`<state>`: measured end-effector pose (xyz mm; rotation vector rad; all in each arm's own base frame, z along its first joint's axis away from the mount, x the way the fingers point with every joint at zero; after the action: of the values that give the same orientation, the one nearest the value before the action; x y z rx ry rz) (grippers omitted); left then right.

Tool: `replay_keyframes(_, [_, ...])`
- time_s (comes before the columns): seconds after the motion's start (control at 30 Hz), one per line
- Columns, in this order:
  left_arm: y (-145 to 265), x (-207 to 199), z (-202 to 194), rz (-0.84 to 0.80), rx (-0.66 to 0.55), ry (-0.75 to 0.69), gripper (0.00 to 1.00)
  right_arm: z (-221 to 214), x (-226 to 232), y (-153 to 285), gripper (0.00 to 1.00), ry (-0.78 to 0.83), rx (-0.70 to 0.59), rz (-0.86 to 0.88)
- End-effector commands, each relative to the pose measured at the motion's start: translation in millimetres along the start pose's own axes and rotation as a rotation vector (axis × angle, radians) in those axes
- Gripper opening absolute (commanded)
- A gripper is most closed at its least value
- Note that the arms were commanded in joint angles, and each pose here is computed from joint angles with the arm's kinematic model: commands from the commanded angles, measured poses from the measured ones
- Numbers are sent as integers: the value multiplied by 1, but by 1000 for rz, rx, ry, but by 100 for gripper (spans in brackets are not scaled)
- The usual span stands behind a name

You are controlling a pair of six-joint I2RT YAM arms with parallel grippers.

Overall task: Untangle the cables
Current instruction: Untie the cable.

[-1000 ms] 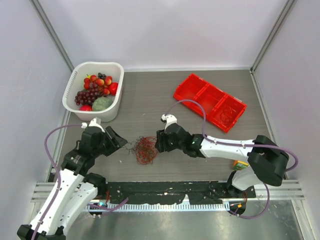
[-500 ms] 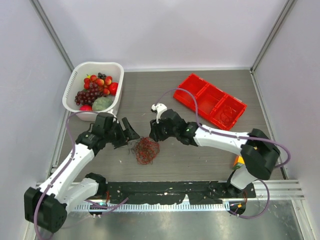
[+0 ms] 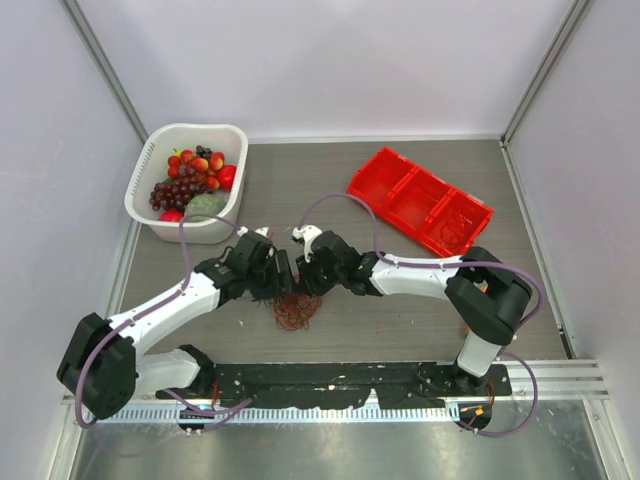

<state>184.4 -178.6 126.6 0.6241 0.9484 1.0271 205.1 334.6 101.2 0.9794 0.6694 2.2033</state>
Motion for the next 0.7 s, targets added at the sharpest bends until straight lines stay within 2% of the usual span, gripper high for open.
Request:
replay_keyframes(0.0, [1, 3, 9, 3, -135, 41, 67, -1, 3, -9, 20, 25, -18, 37])
replay_keyframes(0.1, [-2, 10, 6, 46, -140, 42, 73, 0, 2, -8, 15, 22, -22, 28])
replay_keyframes(0.2, [-10, 15, 2, 77, -110, 33, 74, 8, 9, 6, 2, 6, -51, 32])
replay_keyframes(0.33, [-35, 26, -9, 134, -31, 7, 71, 25, 31, 44, 1, -47, -118, 107])
replay_keyframes(0.43, [-49, 38, -18, 211, 27, 9, 64, 50, 53, 95, 1, -67, -222, 160])
replay_keyframes(0.5, [-53, 44, -22, 242, 21, 24, 59, 72, 62, 134, 1, -61, -321, 147])
replay_keyframes(0.67, [-49, 50, -29, 252, -14, 40, 58, 136, 83, 248, 1, -56, -627, 78])
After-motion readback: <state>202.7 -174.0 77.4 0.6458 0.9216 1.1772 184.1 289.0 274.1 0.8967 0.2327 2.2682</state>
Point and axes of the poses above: each gripper's point midway between its finger pads, its own y axis back along the fingers, its own x axis along the line the jaws close on, z = x × y, the point moved 6 cm from there along y, back along the fingers, and after that the axes turned 13 degrees about -y, right-handed, at the moved point
